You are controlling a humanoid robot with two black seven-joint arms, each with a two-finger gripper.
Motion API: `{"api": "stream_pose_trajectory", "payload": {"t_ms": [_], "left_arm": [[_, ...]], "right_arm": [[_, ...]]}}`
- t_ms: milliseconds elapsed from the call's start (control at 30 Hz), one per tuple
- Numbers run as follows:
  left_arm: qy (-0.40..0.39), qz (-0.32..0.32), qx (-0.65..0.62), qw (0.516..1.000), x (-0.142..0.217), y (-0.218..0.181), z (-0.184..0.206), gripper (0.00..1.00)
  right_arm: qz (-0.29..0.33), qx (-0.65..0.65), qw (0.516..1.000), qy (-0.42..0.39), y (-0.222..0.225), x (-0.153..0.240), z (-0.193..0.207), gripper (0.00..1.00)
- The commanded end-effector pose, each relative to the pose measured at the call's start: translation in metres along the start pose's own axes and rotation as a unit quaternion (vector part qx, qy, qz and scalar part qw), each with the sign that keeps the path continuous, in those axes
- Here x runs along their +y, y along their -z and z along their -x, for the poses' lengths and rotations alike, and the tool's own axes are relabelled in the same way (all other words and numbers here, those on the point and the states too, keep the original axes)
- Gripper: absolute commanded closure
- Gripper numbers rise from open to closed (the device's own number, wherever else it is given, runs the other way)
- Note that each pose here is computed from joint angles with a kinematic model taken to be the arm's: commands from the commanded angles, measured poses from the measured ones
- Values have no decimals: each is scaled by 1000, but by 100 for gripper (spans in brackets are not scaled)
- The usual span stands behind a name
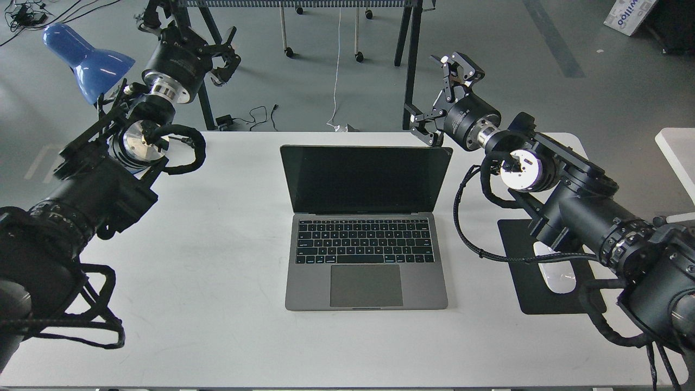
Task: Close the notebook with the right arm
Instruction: 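Move the right gripper over the top edge of the open laptop screen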
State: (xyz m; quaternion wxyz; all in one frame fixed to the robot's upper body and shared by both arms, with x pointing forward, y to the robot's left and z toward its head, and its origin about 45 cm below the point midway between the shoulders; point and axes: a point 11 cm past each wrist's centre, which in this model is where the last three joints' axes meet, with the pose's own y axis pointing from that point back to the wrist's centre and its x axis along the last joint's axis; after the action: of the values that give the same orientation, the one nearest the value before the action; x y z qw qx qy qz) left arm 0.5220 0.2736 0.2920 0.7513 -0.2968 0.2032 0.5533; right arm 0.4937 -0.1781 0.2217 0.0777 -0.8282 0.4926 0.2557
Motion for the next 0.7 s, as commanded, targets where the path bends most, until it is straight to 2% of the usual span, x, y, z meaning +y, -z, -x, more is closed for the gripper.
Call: {"api": "stream_pose_trajectory", "payload": {"t_ms": [0, 167, 467, 667], "left_arm": [[0, 0, 0, 1000, 0, 0, 0, 0], [0, 0, 0, 1000, 0, 0, 0, 0], [0, -1, -1, 1000, 0, 0, 0, 0], [0, -1, -1, 1000, 0, 0, 0, 0]], "right_arm": [[6, 9, 1000, 6, 2, 6, -2, 0], [30, 10, 999, 32, -16, 13, 9, 0], [43, 20, 998, 45, -15, 31, 6, 0], [78, 24, 995, 58, -39, 43, 8, 0]]}}
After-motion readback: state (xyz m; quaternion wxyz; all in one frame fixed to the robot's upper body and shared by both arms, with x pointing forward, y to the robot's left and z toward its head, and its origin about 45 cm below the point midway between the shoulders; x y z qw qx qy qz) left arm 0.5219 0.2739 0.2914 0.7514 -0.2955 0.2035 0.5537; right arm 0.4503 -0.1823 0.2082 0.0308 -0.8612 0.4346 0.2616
